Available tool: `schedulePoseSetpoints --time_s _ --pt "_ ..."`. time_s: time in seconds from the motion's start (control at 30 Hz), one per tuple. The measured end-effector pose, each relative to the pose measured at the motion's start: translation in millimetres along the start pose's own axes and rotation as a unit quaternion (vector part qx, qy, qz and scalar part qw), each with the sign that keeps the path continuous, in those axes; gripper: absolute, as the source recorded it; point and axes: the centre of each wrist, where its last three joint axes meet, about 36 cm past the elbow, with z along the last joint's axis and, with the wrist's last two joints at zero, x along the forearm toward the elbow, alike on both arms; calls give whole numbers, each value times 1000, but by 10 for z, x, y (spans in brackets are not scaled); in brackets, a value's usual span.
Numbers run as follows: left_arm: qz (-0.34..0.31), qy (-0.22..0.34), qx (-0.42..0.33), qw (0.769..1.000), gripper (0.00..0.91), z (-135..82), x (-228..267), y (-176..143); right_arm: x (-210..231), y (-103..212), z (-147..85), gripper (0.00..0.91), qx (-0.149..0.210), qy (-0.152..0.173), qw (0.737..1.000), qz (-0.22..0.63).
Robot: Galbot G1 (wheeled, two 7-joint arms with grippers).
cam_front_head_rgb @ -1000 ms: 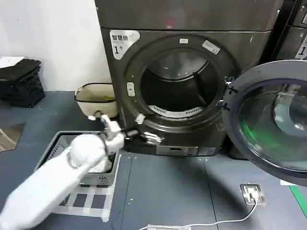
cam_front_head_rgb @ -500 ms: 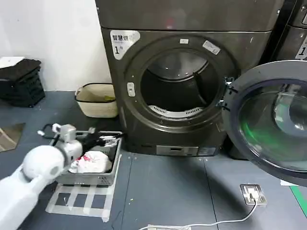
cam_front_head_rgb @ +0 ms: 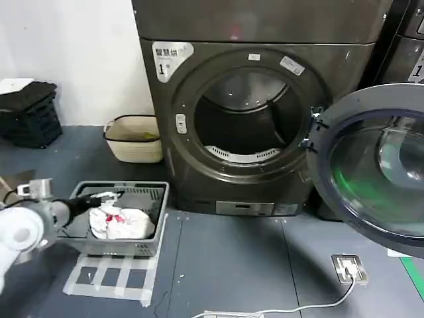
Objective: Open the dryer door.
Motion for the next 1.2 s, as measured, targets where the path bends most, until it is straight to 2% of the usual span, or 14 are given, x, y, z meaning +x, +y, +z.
schedulePoseSetpoints --time_s 0.13,0.37,0.7,1.2 --pt "-23 31 50 998 907 -49 21 58 21 51 7 907 -2 -3 1000 -6" --pt "-55 90 134 985 907 -297 46 163 64 135 25 907 -7 -6 1000 -14" --pt "-97 124 215 964 907 -712 135 573 75 132 36 907 -8 -10 1000 -15" --pt "-108 120 221 962 907 -1182 270 664 157 247 74 907 -17 -27 999 -44"
